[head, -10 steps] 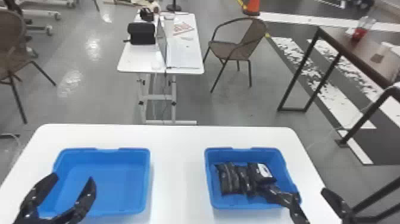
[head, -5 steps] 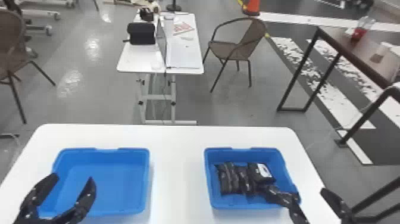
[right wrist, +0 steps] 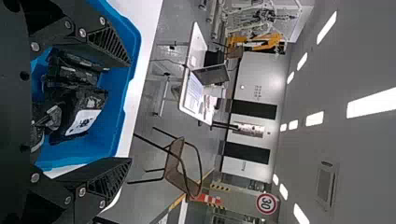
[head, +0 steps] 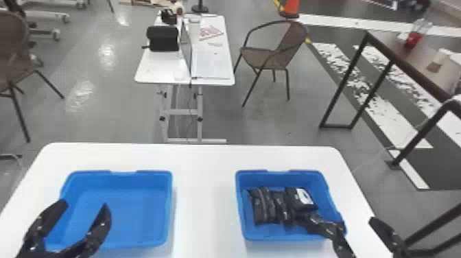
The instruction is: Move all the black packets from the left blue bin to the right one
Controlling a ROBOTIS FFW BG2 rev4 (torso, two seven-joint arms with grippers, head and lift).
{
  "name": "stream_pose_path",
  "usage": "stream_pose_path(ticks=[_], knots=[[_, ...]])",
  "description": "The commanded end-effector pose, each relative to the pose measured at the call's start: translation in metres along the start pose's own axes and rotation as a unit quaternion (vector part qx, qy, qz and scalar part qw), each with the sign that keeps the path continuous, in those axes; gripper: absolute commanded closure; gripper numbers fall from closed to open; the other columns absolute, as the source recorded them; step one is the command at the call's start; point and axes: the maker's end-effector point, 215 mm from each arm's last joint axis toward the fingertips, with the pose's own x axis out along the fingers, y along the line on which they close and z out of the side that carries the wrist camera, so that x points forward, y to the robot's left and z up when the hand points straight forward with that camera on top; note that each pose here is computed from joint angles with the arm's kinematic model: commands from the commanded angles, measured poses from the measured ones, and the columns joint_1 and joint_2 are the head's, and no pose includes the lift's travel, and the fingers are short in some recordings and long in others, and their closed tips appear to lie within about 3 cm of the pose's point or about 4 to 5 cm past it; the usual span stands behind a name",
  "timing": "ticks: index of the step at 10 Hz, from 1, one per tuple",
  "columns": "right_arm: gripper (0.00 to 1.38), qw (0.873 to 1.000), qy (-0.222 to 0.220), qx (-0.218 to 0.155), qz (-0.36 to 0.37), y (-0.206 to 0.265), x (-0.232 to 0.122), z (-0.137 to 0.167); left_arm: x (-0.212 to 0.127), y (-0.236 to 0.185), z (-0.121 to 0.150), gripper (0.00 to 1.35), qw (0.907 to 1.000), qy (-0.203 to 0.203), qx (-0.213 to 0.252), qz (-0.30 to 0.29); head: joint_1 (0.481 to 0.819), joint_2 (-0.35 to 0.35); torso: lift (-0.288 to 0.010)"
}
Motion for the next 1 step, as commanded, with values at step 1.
stream_pose_path(ticks=[1], knots=[[0.33,1.000,0.001,0.002,-0.001,-0.0001,-0.0001,-0.0007,0.0000,-0.0005,-0.0011,0.29,1.0000,0.001,-0.003,0.001,0.695,-0.162,0.000]])
